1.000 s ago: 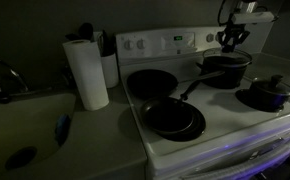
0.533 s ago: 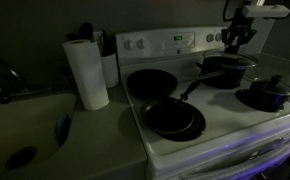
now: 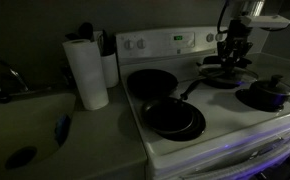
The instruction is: Take the lid from the pot on the right back stove plate and put it on the stove
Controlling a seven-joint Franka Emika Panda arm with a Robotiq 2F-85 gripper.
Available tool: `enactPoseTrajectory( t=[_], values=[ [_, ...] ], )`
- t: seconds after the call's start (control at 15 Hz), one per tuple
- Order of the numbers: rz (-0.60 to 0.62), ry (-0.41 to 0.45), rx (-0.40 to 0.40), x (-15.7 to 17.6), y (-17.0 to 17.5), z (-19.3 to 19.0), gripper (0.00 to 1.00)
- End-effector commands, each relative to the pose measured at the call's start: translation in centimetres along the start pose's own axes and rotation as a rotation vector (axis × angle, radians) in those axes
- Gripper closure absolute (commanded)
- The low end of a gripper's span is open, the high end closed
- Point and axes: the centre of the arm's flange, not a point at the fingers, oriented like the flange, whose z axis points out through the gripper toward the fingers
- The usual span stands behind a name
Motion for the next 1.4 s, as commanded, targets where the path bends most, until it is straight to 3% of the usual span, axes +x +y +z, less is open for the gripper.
enactPoseTrajectory(
  t=[0.0, 0.6, 1.0, 1.33],
  values=[
    [-0.047, -0.043, 0.032, -3.1, -2.0, 0.9, 0.86],
    [-0.037, -0.052, 0.023, -8.9, -5.3, 4.6, 0.86],
    [-0.074, -0.029, -0.036, -12.4, -2.5, 5.7, 0.86],
    [-0.102, -0.029, -0.039, -15.4, -1.3, 6.8, 0.86]
  ],
)
